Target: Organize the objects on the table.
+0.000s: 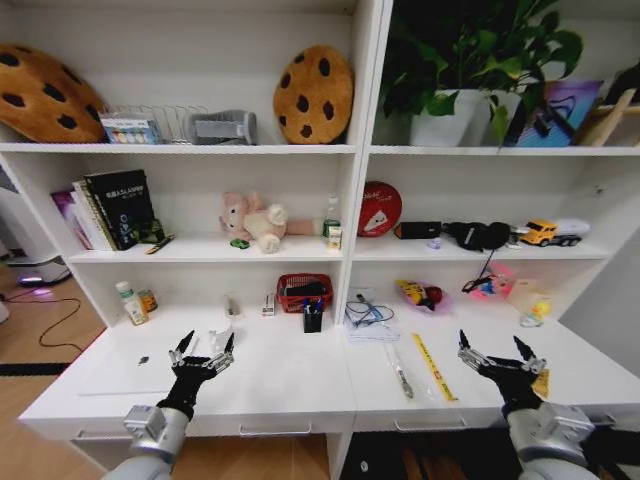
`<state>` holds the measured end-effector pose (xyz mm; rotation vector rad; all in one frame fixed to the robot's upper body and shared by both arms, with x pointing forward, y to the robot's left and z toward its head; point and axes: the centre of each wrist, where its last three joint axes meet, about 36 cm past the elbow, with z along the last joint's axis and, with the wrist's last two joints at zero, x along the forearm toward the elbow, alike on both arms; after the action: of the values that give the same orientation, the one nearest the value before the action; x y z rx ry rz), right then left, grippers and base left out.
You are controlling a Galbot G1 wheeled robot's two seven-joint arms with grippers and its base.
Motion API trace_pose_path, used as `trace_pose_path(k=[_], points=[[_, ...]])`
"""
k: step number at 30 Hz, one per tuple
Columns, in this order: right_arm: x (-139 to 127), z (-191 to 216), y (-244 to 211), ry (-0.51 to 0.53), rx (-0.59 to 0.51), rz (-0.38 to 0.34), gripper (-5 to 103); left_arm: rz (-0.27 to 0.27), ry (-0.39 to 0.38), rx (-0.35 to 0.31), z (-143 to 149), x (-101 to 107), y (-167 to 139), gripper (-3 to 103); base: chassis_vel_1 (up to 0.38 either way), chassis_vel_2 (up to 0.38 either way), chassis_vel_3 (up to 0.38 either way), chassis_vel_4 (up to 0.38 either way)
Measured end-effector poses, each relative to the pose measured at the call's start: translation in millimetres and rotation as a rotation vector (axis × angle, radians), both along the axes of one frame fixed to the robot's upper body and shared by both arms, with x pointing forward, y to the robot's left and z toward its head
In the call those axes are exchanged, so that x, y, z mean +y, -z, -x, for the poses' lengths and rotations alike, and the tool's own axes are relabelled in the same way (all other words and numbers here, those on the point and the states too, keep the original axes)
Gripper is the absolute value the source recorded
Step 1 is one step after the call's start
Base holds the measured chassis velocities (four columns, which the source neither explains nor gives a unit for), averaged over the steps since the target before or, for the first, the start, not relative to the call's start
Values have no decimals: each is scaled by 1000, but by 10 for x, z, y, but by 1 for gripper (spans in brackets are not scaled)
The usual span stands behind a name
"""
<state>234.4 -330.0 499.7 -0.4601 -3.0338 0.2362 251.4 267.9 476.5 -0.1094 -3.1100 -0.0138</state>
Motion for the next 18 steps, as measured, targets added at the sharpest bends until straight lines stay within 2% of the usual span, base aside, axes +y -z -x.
trace_pose_path(k=[9,15,18], points=[[-12,8,42,2,-1,-10,100,0,1,0,0,0,0,100,-298,-280,287,279],[-14,6,73,3,-4,-12,100,0,0,0,0,0,0,100,-358,-346,354,360],[-14,5,83,3,-6,-13,100,0,0,0,0,0,0,100,-238,-283,201,225]])
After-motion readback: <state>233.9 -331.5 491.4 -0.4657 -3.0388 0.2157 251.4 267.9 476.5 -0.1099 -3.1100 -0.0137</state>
